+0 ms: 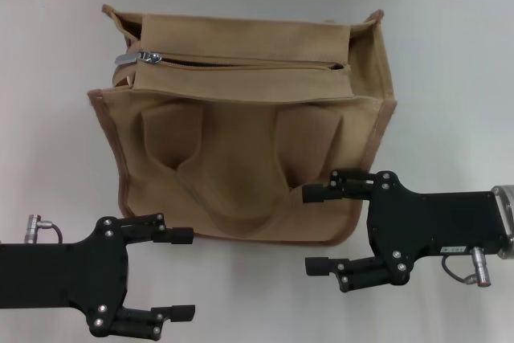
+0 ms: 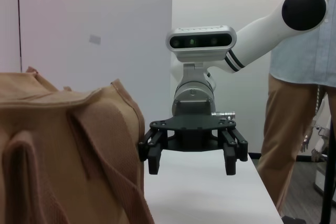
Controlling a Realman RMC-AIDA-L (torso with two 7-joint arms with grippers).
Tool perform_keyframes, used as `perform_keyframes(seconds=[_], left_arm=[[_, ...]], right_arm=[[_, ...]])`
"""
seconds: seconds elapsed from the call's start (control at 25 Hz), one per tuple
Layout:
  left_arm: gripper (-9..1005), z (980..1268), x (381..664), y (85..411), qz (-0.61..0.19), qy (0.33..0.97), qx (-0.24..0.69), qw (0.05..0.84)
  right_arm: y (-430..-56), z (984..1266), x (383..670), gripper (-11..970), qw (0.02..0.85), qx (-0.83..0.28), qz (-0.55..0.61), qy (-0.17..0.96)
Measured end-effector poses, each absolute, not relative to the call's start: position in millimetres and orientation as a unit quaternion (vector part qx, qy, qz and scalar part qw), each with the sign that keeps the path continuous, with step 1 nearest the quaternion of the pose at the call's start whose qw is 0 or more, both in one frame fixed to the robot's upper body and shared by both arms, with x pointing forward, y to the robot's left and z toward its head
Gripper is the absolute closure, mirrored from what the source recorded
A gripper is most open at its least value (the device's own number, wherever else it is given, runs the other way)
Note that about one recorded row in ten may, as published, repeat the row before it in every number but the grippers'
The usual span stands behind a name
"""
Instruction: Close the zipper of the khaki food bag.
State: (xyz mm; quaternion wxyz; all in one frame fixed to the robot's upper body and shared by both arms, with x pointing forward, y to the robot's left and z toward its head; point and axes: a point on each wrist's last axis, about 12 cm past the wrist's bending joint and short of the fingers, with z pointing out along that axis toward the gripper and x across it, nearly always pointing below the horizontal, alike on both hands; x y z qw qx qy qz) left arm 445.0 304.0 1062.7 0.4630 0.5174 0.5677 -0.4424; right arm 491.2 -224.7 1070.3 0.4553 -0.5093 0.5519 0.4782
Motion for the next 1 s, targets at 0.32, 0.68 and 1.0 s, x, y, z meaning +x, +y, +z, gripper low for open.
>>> perform_keyframes(seconds=[0.32, 0.68, 1.0], left_arm=[[183, 1060.8, 445.3, 300.5, -0.442, 0.570, 0.516, 0.462], [184, 1060.8, 446.1, 301.2, -0.438, 0.572, 0.515, 0.465], [184, 1058.6, 443.6, 300.3, -0.434, 0.573, 0.506, 0.476]], right_arm=[[-222.8, 1067.3, 491.2, 142, 0.453, -0.505, 0.478, 0.558], [-221.4, 1066.1, 491.2, 143, 0.455, -0.498, 0.482, 0.560], [-220.7, 1061.9, 490.6, 143, 0.453, -0.491, 0.481, 0.569]])
